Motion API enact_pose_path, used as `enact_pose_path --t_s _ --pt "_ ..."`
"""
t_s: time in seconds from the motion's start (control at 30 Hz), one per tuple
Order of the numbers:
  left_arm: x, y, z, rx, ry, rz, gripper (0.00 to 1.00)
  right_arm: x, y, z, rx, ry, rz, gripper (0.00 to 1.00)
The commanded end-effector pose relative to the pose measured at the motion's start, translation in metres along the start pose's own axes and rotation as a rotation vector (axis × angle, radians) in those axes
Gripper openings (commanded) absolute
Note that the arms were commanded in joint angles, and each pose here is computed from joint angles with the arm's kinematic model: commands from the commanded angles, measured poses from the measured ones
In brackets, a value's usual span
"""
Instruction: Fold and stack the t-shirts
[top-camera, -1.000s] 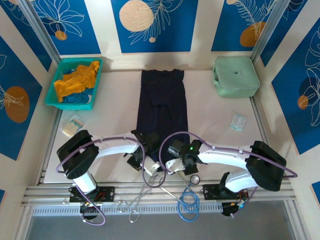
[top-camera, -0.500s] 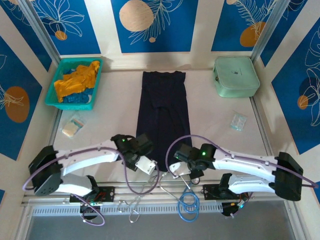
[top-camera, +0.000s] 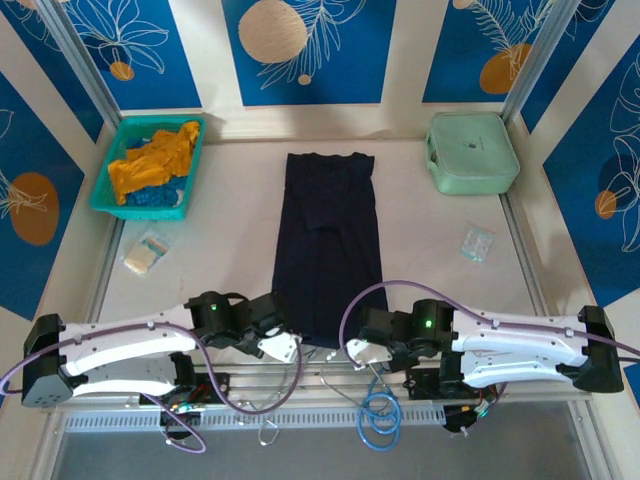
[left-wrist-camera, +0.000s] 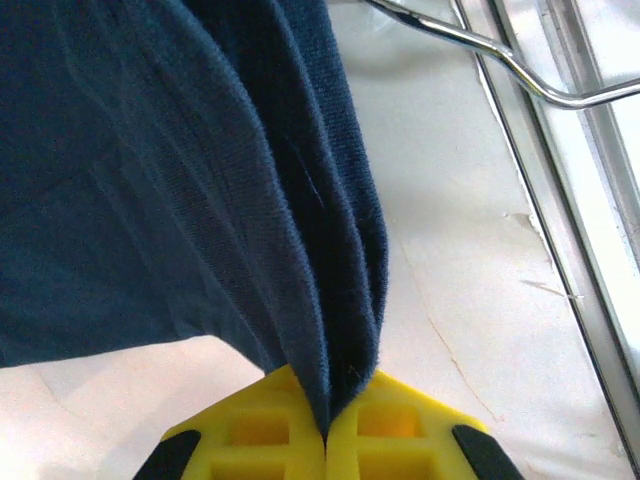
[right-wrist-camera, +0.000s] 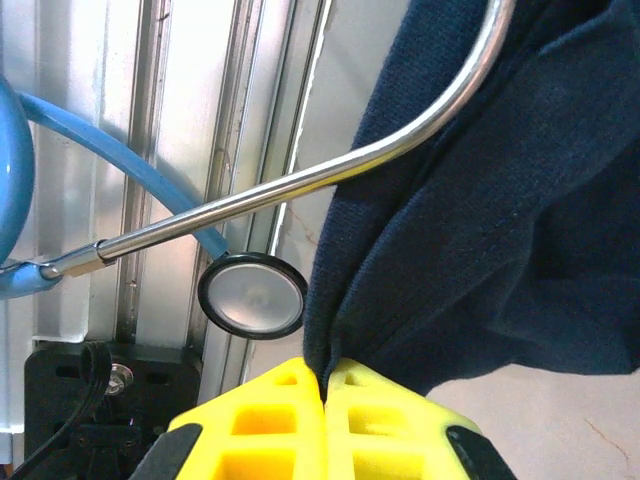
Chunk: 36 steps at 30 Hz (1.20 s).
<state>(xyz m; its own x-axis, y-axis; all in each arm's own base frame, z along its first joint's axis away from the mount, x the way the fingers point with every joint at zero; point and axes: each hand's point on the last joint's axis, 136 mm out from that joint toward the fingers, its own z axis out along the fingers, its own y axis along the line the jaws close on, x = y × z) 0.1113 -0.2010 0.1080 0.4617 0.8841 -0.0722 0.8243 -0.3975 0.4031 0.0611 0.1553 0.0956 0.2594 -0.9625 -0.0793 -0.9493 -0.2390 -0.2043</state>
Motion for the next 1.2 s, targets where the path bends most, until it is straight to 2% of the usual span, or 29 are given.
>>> enact_pose_path --t_s 0.0,0.13,0.27,0.53,0.8,1.17 --pt "0.032 -0.009 0.004 -0.011 0.144 -0.004 0.00 0.022 0.001 -0.008 0.012 0.089 0.010 0.00" --pt "0.032 0.016 0.010 -0.136 0.152 -0.037 0.00 0.014 -0.026 -0.011 0.084 0.038 0.022 0.00" --pt "0.031 0.031 0.008 -0.171 0.107 -0.104 0.00 0.013 -0.049 -0.017 0.128 0.002 0.047 0.00" --pt "0.045 0.069 0.000 -0.253 0.075 -0.150 0.00 0.017 -0.097 -0.029 0.215 -0.047 0.063 0.00" --pt "0.056 0.138 -0.008 -0.316 0.042 -0.165 0.00 0.029 -0.179 -0.047 0.369 -0.049 0.094 0.00" --pt "0.091 0.222 0.015 -0.335 0.038 -0.171 0.00 0.056 -0.281 -0.046 0.472 -0.047 0.177 0.00"
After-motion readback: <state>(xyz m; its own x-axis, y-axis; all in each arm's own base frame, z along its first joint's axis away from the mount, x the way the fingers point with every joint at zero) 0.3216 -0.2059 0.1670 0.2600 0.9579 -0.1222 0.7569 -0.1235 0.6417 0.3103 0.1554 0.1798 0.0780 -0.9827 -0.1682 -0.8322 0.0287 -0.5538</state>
